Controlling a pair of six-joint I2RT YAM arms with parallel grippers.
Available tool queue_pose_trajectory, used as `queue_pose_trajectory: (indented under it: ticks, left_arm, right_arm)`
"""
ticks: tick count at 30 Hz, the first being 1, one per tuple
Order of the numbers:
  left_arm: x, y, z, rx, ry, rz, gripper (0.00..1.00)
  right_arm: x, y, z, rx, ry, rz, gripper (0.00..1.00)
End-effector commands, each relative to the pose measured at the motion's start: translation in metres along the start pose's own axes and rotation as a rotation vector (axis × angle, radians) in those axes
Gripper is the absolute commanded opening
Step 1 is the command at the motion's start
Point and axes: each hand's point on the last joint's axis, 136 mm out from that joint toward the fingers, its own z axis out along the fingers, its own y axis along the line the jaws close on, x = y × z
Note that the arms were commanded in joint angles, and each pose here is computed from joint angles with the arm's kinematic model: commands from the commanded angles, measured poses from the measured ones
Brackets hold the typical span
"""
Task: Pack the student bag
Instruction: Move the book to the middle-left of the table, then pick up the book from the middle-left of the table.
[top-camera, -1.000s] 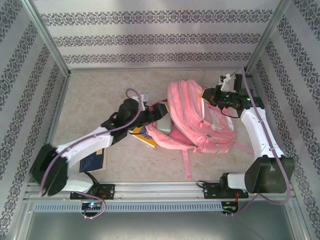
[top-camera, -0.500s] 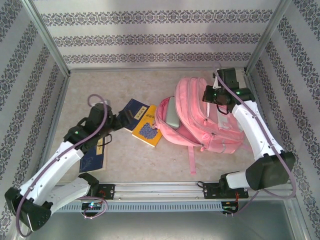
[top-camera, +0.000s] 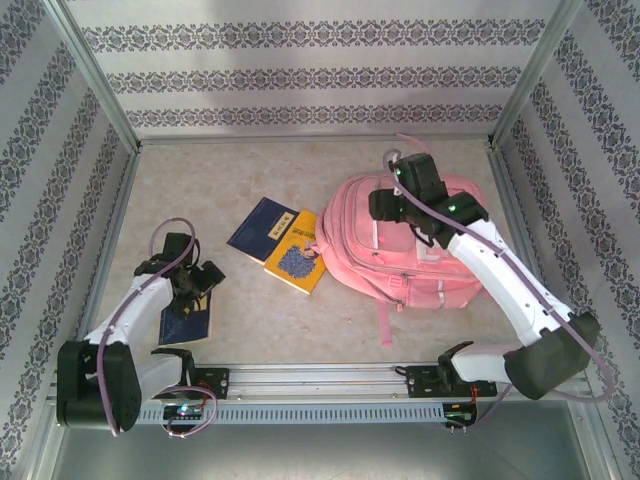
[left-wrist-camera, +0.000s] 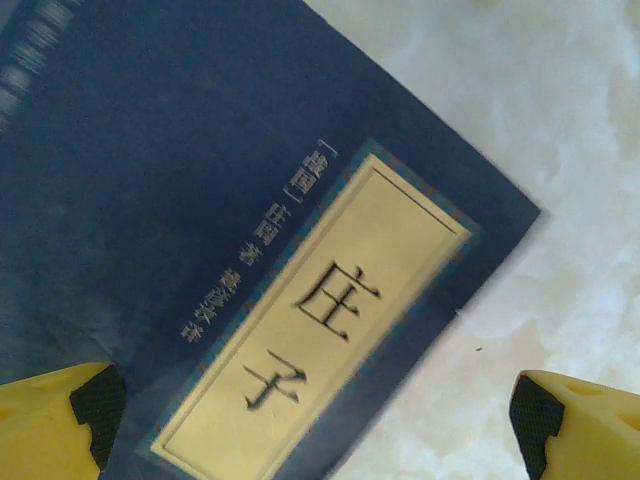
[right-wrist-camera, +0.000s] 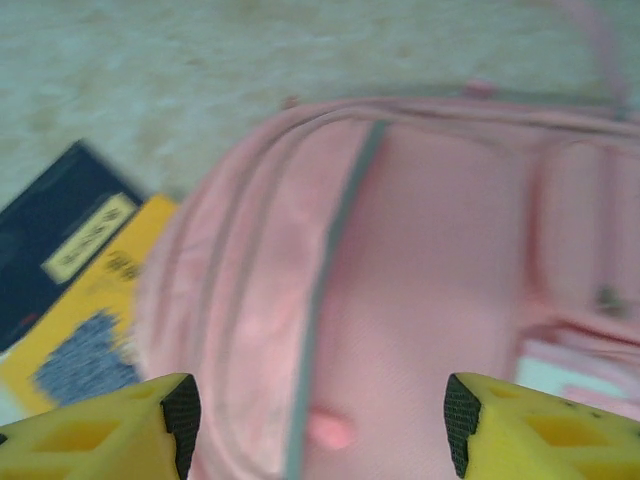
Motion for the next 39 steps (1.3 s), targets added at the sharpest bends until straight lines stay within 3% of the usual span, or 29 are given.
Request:
queue_pose_trajectory:
  ticks: [1,5,8,12,14,17,21,26,31,39]
  left_arm:
    - [0.006,-0.031,0.013,0.158,0.068,-0.023,1.0]
    - [0.035,-0.047,0.037,0.274,0.201,-0.06,1.0]
    - [0.053,-0.071,0.036,0.399,0.259,-0.068,0.98]
    - [0.062,-0.12,-0.016,0.607,0.218,0.047,0.99]
    - [0.06,-0.126,-0.047,0.663,0.17,0.076,0.99]
    - [0.047,-0.101,-0.074,0.585,0.028,0.099,0.97]
    - [0.018,-0.04,-0.074,0.261,-0.149,0.104,0.95]
    - [-0.003,-0.02,-0.045,0.095,-0.178,0.036,0.95]
    - [-0.016,-0.018,-0.01,0.088,-0.165,-0.036,0.95]
    - [0.003,-0.036,0.015,0.269,-0.053,-0.062,0.9]
  right_arm:
    - [0.029,0.051,0.007,-0.203,0.065,0.02,0.67]
    - [0.064,0.1,0.011,-0.318,0.144,-0.043,0.66]
    - [0.089,0.134,0.013,-0.42,0.206,-0.068,0.64]
    - [0.12,0.155,0.03,-0.476,0.309,-0.066,0.6]
    - [0.131,0.167,0.038,-0.539,0.356,-0.041,0.59]
    - [0.147,0.191,0.048,-0.627,0.466,0.003,0.52]
    - [0.161,0.229,0.064,-0.678,0.558,0.03,0.5]
    - [0.166,0.269,0.091,-0.682,0.598,0.138,0.55]
    - [0.173,0.293,0.118,-0.673,0.634,0.221,0.59]
    - [0.184,0.291,0.156,-0.584,0.656,0.275,0.61]
